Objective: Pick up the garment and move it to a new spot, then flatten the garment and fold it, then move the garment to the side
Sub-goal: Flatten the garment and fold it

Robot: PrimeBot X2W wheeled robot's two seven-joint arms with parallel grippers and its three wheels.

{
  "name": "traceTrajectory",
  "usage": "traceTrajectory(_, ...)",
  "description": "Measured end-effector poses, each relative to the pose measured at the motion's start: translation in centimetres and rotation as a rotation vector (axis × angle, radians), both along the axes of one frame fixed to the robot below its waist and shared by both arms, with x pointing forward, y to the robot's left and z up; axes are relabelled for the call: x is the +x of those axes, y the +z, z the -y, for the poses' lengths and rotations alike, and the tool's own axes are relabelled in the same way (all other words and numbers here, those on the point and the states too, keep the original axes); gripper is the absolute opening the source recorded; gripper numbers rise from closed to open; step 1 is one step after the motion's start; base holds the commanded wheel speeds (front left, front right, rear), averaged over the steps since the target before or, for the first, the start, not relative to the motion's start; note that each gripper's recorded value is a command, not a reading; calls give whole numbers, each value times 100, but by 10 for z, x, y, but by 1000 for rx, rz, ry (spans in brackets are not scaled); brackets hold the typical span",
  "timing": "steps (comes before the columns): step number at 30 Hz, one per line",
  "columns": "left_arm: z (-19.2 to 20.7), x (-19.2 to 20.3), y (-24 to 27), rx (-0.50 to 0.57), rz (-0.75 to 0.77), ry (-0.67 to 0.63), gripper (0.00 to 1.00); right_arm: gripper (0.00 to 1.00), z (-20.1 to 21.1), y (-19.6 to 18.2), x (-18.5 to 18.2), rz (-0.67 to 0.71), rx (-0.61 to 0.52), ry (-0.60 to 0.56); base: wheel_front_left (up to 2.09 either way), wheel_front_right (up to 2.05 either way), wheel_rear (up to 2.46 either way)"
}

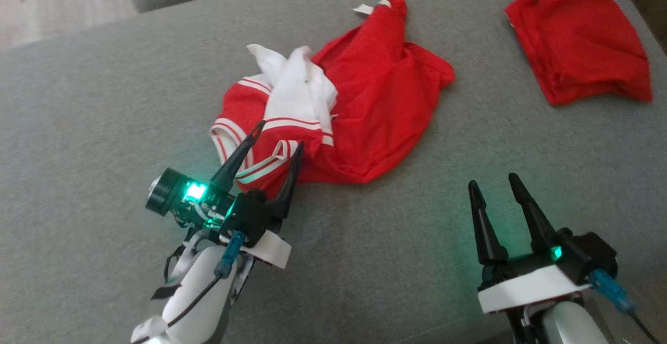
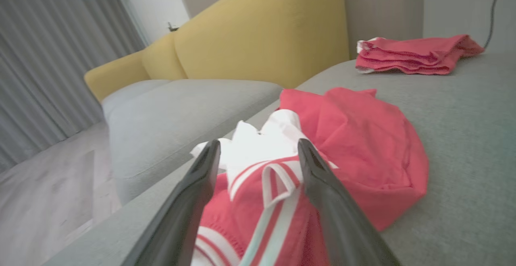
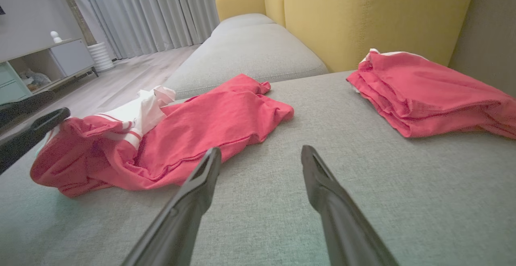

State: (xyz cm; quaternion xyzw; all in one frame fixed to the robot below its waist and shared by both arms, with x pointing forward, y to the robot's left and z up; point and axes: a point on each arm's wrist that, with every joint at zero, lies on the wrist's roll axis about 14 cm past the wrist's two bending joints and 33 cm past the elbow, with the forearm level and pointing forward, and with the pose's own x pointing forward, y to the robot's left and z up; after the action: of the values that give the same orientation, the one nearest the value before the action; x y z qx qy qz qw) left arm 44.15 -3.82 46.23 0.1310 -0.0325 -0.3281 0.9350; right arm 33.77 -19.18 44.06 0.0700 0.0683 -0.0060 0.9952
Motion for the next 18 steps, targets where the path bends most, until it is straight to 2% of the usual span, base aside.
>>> traceTrajectory(4, 19, -5, -18, 20, -52, -71, 100, 100, 10, -2, -1, -11, -3, -34, 0, 0, 0)
traceTrajectory(6, 22, -8, -31, 71, -73, -95, 100, 100, 13, -5, -3, -21, -3, -45, 0, 0, 0)
traceTrajectory(12, 6, -3, -56, 201, -127, -79, 100, 100, 16, -6, -5, -25, 4, -61, 0, 0, 0)
traceTrajectory(15, 3, -3, -56, 215, -138, -81, 98, 100, 16, -4, -5, -19, 4, -63, 0, 0, 0)
traceTrajectory(16, 5, -4, -53, 201, -135, -88, 29, 100, 15, -3, -6, -16, 5, -62, 0, 0, 0)
traceTrajectory(17, 7, -5, -48, 180, -126, -91, 0, 100, 15, -2, -6, -13, 6, -62, 0, 0, 0)
traceTrajectory(18, 10, -6, -42, 159, -118, -101, 0, 100, 15, -1, -6, -10, 8, -62, 0, 0, 0)
